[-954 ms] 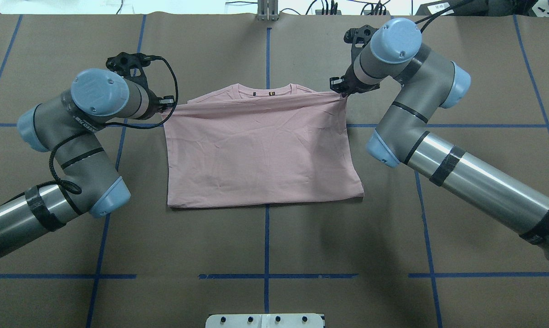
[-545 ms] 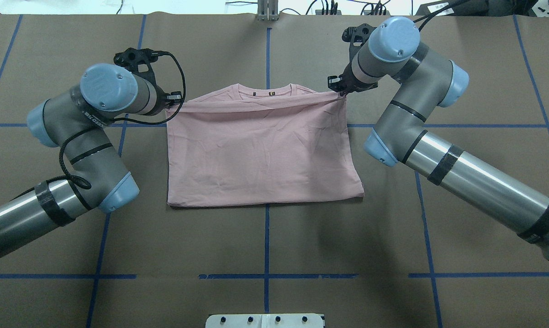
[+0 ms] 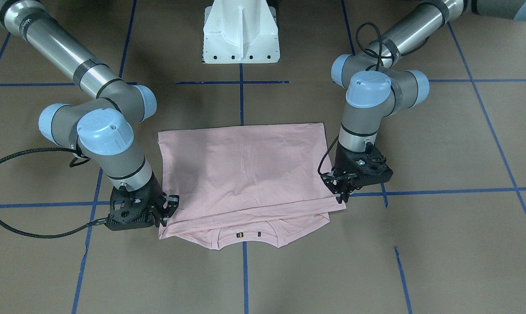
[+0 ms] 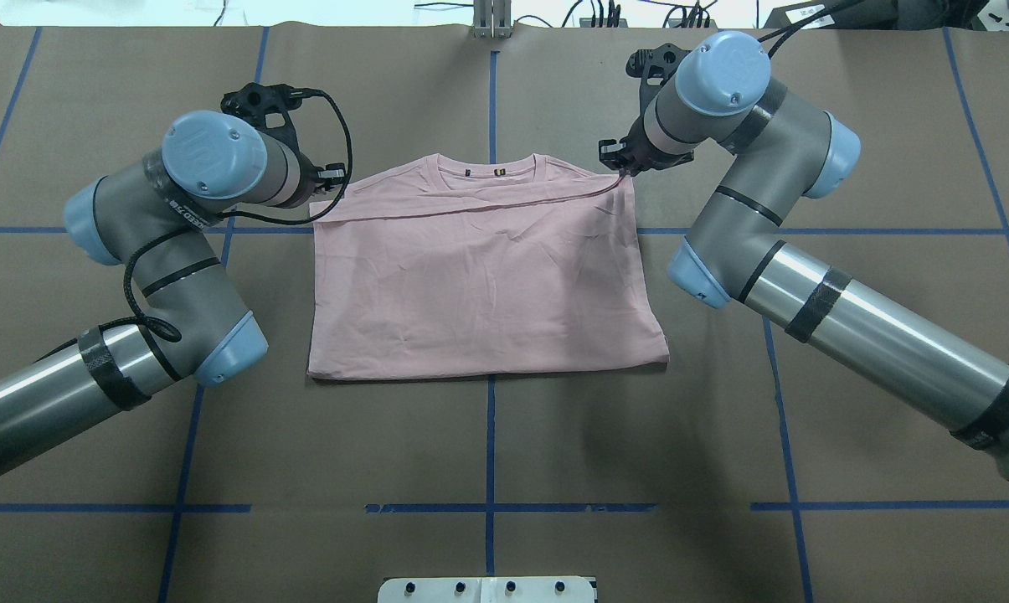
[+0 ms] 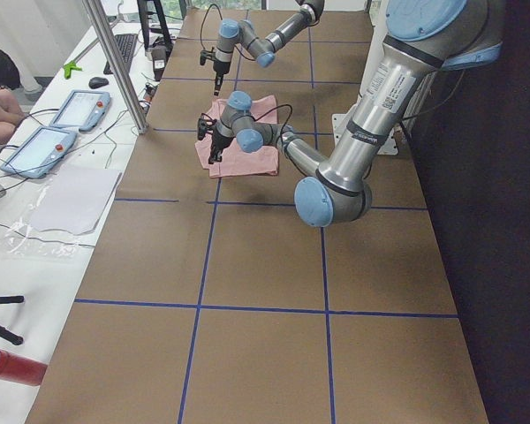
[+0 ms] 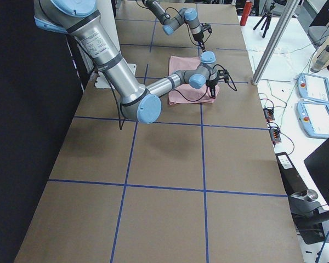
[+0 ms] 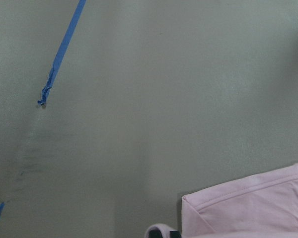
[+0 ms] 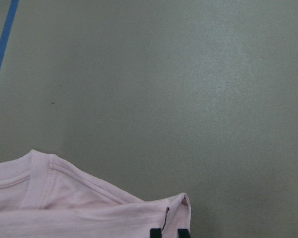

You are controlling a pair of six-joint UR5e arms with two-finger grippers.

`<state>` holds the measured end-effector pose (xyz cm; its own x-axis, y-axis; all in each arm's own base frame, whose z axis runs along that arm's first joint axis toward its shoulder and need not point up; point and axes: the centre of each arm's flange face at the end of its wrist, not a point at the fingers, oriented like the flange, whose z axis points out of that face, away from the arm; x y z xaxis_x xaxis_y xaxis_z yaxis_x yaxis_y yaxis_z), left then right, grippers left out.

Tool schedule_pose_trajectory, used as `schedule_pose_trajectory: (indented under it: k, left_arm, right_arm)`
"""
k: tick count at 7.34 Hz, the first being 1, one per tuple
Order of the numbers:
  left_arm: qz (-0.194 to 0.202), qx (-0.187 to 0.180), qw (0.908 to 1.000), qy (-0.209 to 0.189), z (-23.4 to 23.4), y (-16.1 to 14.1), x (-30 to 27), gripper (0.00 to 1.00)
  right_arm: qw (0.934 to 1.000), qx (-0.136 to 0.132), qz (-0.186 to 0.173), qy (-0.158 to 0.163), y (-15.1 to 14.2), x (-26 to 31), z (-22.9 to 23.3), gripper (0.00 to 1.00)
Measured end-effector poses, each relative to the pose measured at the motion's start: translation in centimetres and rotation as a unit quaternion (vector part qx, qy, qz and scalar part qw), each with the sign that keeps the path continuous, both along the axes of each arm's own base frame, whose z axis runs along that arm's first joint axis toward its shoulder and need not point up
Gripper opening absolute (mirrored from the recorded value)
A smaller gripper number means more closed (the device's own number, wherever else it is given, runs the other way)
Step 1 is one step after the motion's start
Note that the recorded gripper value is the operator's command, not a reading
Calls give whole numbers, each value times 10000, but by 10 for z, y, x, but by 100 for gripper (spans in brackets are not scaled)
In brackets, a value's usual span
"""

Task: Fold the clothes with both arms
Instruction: 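Lower the folded hem at the collar and open both grippers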

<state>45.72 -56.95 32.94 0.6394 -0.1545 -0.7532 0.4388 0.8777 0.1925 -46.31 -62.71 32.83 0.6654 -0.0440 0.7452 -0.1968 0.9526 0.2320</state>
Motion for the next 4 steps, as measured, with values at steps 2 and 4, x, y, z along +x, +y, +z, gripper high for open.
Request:
schedule_pose_trajectory:
  k: [2,4]
  left_arm:
    - [30,26,10000,78,-9,1,-3,100]
    - [140,49,9994,319,-28,11,-10,100]
  right_arm:
    - [9998,-82,-132,-151,10,6,0,100]
    - [9979,-401,-228,-451,52,33,11,100]
